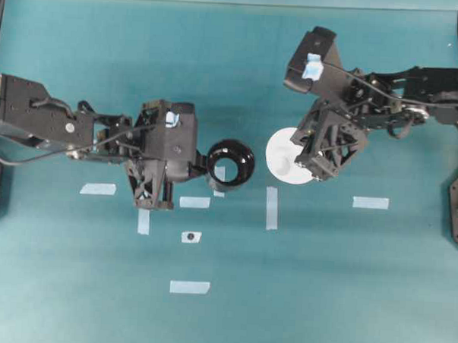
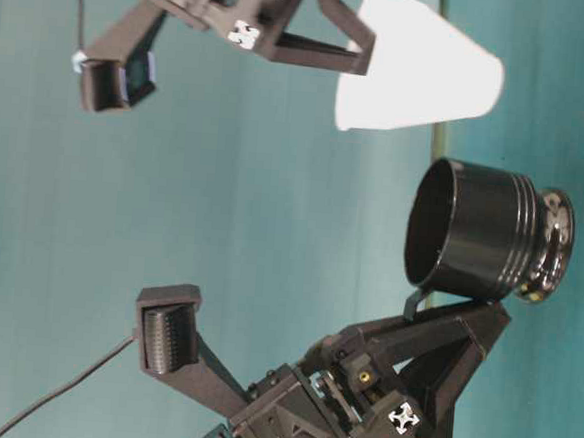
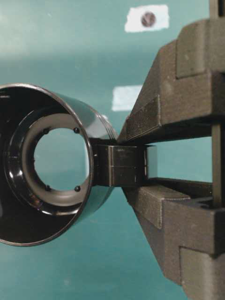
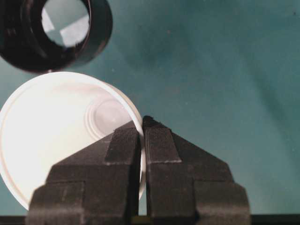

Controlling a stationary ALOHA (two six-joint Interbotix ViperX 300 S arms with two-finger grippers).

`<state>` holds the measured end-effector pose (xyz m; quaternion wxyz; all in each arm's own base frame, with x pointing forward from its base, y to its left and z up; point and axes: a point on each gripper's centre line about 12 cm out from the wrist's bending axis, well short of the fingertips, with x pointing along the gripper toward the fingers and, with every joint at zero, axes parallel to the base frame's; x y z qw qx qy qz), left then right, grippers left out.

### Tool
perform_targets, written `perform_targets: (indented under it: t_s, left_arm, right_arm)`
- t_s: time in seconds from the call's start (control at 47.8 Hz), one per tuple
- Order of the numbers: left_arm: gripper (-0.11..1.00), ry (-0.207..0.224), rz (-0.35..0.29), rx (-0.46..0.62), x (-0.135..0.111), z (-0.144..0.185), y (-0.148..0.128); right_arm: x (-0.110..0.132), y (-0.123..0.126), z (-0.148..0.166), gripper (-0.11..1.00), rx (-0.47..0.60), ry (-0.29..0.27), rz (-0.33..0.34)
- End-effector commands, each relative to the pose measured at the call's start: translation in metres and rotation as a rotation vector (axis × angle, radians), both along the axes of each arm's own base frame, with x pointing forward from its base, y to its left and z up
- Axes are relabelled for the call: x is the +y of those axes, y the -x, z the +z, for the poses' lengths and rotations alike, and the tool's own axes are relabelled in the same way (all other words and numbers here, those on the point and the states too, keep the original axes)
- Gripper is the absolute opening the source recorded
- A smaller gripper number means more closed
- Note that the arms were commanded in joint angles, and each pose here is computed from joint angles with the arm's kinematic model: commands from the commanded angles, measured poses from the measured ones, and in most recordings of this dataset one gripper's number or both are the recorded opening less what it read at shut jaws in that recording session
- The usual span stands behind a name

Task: Holding the cup holder with the left arm, the right arm places the cup into the cup holder.
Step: 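Lift holder with left gripper and cup with right gripper, then move white cup with right gripper into the held black holder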

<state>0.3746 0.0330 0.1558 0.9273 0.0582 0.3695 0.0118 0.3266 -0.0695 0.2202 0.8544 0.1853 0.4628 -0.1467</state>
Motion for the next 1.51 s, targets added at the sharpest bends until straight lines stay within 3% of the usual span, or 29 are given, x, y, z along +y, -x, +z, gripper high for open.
perform_targets:
  t_s: [0.0,0.732,1.484]
  left_arm:
    - [0.25,-0.005,-0.011,-0.058,-0.004,0.014,-0.004]
    - [0.25,-0.005,-0.020,-0.090,-0.007,0.009,-0.010]
    - [0.25,-0.006,-0.018,-0.106,-0.006,0.009,-0.014]
  right_arm:
    - [0.004,0.004,0.044,0.04,-0.126,0.015,-0.009]
    - [0.014,-0.006,0.074,0.02,-0.145,0.012,0.027]
    - [0.021,-0.040,0.040,0.02,-0.159,0.013,0.056]
